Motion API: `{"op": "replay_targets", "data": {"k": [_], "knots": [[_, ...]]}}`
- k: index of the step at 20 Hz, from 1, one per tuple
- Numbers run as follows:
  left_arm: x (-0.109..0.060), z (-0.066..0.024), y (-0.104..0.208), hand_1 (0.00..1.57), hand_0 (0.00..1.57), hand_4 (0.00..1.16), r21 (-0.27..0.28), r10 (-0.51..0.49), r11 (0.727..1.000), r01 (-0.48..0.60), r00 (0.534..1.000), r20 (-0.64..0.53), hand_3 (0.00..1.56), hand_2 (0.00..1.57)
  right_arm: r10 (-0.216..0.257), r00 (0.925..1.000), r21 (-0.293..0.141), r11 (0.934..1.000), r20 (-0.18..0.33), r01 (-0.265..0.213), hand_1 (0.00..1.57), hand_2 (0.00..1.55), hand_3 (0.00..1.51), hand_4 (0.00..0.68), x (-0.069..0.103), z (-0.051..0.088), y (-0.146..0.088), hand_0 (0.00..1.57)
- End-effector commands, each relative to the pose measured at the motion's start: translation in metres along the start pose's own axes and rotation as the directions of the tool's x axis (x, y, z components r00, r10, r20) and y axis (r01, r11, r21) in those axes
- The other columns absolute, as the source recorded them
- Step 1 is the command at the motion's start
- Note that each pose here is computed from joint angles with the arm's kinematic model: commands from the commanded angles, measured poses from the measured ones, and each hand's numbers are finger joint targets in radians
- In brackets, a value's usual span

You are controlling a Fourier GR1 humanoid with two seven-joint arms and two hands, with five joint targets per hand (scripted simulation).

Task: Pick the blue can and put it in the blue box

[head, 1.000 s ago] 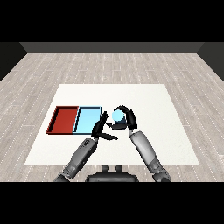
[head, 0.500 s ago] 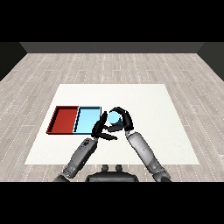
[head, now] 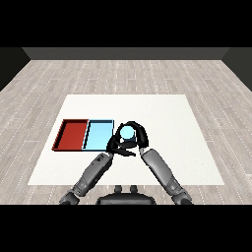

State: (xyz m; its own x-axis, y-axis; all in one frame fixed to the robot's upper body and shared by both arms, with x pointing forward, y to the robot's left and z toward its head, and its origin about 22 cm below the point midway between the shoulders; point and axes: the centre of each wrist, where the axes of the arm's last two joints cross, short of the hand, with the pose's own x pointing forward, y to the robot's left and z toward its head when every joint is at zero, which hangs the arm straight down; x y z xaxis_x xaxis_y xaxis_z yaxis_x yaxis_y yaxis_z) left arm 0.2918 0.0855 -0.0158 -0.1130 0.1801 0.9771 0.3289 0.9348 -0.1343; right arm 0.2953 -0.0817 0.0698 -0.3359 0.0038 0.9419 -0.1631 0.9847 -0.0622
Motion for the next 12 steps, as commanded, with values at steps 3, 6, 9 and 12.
{"op": "replay_targets", "data": {"k": [3, 6, 9, 12], "knots": [[-0.020, -0.0083, -0.012, 0.00, 0.00, 0.00, 0.000, -0.002, 1.000, 0.002, 1.000, -0.014, 0.00, 0.00, -0.043, 0.9990, 0.001, 0.9991, -0.012, 0.043, 1.46, 1.45, 1.38, 0.597, 0.010, -0.005, 0.000, 1.46], [0.009, -0.0183, -0.020, 0.00, 0.00, 0.42, 0.016, -0.041, 0.999, 0.042, 0.996, -0.075, 0.00, 0.00, -0.107, 0.9942, -0.005, 0.9942, 0.008, 0.107, 1.48, 1.46, 1.39, 0.593, -0.008, 0.013, 0.008, 1.48], [-0.008, -0.0119, -0.024, 0.00, 0.00, 0.53, 0.028, -0.055, 0.998, 0.057, 0.997, -0.051, 0.00, 0.00, -0.125, 0.9921, 0.005, 0.9921, 0.004, 0.125, 1.48, 1.47, 1.40, 0.600, -0.016, 0.019, 0.021, 1.48], [-0.015, -0.0100, -0.010, 0.43, 0.43, 0.57, 0.130, -0.011, 0.991, 0.022, 0.997, -0.082, 0.50, 0.62, -0.159, 0.9872, 0.002, 0.9873, 0.012, 0.159, 1.47, 1.46, 1.39, 0.607, -0.004, 0.017, 0.019, 1.47]]}}
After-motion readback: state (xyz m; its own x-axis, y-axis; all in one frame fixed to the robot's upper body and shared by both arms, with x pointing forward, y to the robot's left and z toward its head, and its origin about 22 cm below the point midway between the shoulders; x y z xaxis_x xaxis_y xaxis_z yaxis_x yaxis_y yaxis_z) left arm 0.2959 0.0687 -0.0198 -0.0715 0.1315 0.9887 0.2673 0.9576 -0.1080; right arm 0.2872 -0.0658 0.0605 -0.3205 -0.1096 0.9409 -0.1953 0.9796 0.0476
